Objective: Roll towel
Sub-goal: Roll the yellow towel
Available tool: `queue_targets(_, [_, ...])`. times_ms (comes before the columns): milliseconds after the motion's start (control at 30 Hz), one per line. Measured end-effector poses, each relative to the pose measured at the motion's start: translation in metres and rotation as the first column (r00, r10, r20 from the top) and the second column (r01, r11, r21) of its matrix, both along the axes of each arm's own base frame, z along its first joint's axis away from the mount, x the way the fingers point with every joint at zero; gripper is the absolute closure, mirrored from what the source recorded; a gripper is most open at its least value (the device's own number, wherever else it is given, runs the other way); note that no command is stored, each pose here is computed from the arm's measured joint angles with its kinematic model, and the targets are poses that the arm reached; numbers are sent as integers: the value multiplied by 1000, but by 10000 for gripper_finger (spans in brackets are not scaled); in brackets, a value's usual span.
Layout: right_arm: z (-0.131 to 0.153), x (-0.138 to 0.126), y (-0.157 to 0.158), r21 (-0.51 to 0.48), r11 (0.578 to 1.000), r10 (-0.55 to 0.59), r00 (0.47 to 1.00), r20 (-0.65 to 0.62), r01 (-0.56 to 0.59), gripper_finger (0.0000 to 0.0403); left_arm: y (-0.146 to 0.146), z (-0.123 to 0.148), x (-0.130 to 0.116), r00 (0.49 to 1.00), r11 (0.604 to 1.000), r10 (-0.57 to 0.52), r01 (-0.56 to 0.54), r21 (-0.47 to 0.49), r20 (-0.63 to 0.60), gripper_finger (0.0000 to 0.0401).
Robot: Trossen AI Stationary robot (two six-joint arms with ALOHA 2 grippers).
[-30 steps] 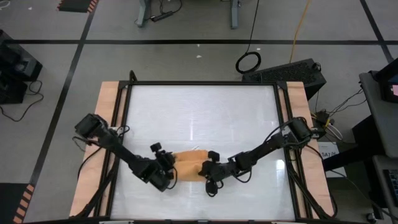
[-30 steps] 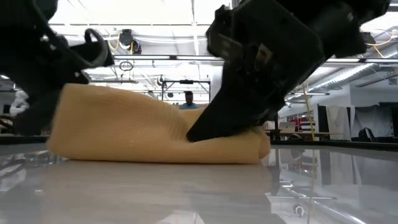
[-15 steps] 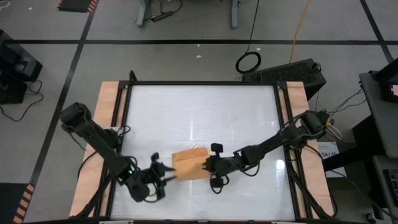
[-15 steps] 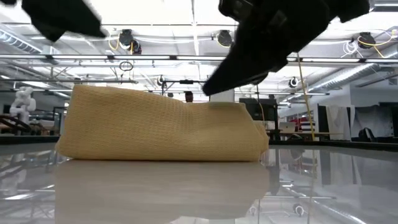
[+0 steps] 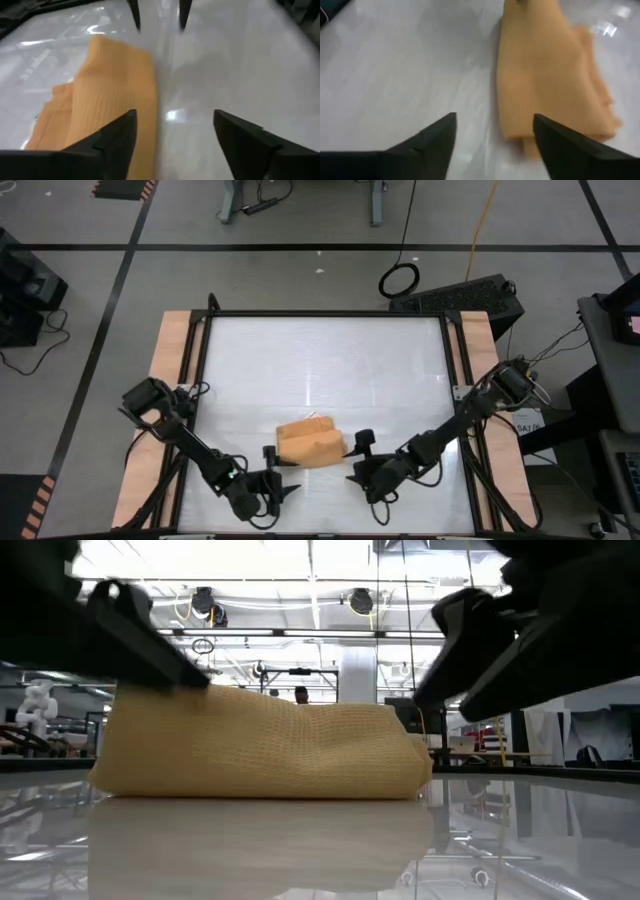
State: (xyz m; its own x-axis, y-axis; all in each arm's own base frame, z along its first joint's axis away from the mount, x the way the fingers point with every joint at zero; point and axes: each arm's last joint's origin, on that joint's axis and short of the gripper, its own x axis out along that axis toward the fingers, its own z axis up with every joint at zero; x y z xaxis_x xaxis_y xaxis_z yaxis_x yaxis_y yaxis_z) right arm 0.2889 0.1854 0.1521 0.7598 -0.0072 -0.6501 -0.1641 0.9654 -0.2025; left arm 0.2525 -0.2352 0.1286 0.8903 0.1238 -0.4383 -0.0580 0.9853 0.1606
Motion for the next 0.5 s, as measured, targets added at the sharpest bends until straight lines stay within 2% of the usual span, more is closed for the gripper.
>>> queue_targets(133, [-9, -3, -6, -15, 1000, 28, 987, 157, -26, 98, 1, -13, 0, 1000, 993, 15, -13, 115, -13, 106])
queue_targets(300, [-17, -6, -29, -23, 999, 30, 946, 321, -24, 60, 2, -14, 0, 1000, 976, 5, 1, 216, -30, 100])
queue_targets(367, [-19, -5, -37, -16, 999, 43, 942, 334, -40, 52, 4, -12, 1, 999, 974, 20, -11, 227, -37, 99])
queue_targets(500, [-26, 1, -47, 61, 997, 31, 949, 315, -53, 46, 10, -16, 1, 995, 974, 62, -45, 221, -72, 99])
